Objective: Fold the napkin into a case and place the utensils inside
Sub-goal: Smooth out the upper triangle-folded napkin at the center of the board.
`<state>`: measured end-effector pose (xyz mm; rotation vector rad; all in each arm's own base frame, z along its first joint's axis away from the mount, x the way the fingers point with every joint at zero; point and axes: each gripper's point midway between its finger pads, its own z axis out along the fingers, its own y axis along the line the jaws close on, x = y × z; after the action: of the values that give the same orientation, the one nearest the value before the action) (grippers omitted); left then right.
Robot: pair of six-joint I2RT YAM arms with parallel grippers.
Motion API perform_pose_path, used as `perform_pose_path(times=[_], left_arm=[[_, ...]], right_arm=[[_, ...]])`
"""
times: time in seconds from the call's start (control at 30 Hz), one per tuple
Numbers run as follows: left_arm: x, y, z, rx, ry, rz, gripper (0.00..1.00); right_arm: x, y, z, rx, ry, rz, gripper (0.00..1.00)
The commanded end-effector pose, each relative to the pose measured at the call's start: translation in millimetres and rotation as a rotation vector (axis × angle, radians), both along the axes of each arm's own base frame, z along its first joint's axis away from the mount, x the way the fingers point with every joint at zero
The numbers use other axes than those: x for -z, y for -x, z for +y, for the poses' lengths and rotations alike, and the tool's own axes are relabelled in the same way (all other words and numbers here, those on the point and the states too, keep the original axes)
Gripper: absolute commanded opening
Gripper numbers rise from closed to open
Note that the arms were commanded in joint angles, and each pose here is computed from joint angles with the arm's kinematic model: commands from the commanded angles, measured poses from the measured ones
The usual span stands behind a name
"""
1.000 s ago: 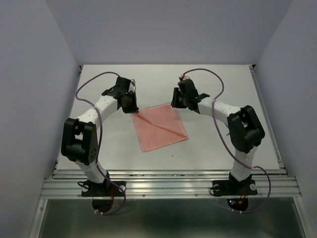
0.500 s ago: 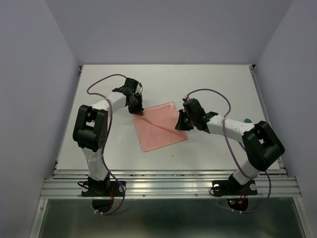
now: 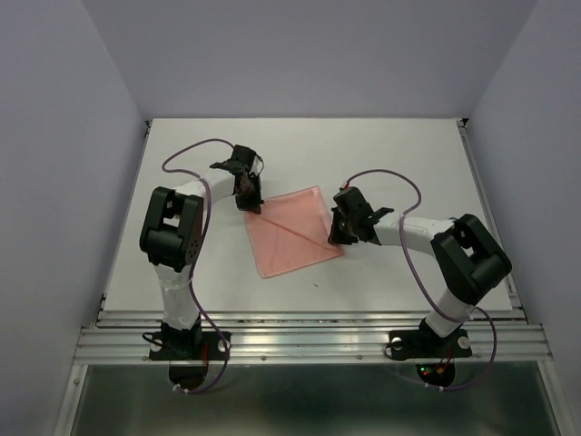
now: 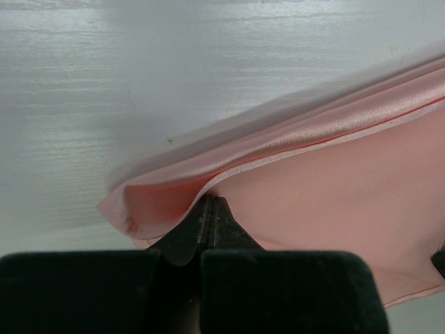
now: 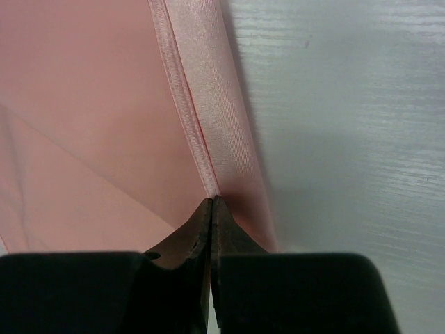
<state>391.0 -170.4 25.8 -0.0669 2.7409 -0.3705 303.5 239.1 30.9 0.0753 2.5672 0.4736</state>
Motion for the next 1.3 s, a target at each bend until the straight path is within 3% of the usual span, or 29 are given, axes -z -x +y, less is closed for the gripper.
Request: perform_pose_path(times=[0.0,0.13,0.5,0.8,1.07,1.27], left_arm=[[-34,-17,1,-0.022,0.002,-0.092,0.0],[-49,-20,-1,-0.02,0.014,-0.122,0.0],[-64,-4,-5,-0.026,0.015,-0.136,0.0],[-63,17,-35,0.026,0.089,-0.112,0.0],[-35,27,-51,0.039,0.131,-0.058,0.0],[-46,21,-51,0.048,0.127,-0.094,0.0]], right_arm=[[9,-15,-4,0.043,0.036,-0.038,0.02],[14,-13,-4,0.035,0.032,-0.03,0.02],[-54,-27,38,-0.04,-0.057,-0.169,0.04],[-33,-41,74,-0.063,-0.116,-0.104,0.05],[7,-51,70,-0.003,-0.046,-0.051,0.06],[-44,-58,67,0.003,-0.081,-0.162,0.06]])
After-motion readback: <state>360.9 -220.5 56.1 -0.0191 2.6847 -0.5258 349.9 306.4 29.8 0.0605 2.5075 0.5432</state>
